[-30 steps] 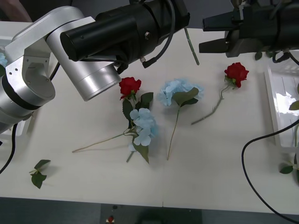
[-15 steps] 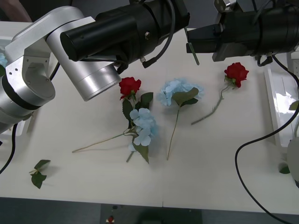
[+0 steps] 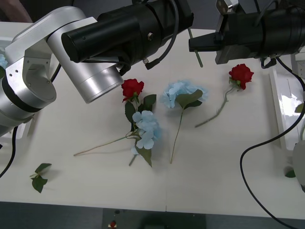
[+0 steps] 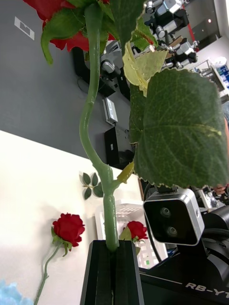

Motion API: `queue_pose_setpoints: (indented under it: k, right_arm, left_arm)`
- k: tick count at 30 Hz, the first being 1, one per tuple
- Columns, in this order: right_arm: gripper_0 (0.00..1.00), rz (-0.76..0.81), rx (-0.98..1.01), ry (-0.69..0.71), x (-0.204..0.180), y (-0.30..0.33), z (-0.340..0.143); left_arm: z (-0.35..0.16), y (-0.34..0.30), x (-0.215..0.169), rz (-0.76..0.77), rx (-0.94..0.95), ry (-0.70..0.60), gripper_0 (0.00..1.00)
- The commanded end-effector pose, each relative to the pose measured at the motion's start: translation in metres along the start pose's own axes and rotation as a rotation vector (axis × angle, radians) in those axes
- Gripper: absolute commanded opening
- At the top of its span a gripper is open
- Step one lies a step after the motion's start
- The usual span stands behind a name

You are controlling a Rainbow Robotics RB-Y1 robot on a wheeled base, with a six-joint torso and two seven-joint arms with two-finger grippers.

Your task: Put the red flowers into the right box and the blue flowers into the left box

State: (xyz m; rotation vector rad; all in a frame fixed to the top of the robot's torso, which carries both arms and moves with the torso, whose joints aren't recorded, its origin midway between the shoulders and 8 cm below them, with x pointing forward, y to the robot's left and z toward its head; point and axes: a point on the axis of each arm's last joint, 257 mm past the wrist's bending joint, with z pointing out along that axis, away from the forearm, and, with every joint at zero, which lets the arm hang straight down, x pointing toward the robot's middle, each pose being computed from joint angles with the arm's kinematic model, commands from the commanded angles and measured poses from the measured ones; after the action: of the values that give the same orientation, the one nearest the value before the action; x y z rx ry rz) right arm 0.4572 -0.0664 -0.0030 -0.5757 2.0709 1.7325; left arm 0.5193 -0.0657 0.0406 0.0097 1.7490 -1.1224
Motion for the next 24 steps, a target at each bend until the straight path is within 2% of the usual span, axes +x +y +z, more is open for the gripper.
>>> queue_pose_setpoints:
  k: [1, 2, 3, 16, 24]
  right_arm:
    - [0.00, 0.000, -0.037, 0.001, -0.008, 0.022, 0.008]
    - [0.00, 0.000, -0.040, 0.001, -0.008, 0.023, 0.008]
    - [0.00, -0.001, -0.042, 0.001, -0.008, 0.023, 0.008]
    - [0.00, -0.008, -0.051, -0.002, -0.009, 0.026, 0.007]
    - [0.00, -0.027, -0.014, -0.018, -0.014, 0.024, -0.010]
  left_arm:
    - [-0.006, -0.026, -0.017, 0.017, 0.047, -0.027, 0.50]
    - [-0.006, -0.026, -0.017, 0.017, 0.047, -0.027, 0.83]
    - [-0.006, -0.026, -0.017, 0.017, 0.047, -0.027, 1.00]
    - [-0.006, -0.026, -0.017, 0.017, 0.047, -0.027, 1.00]
    - [-0.006, -0.026, -0.017, 0.017, 0.047, -0.027, 1.00]
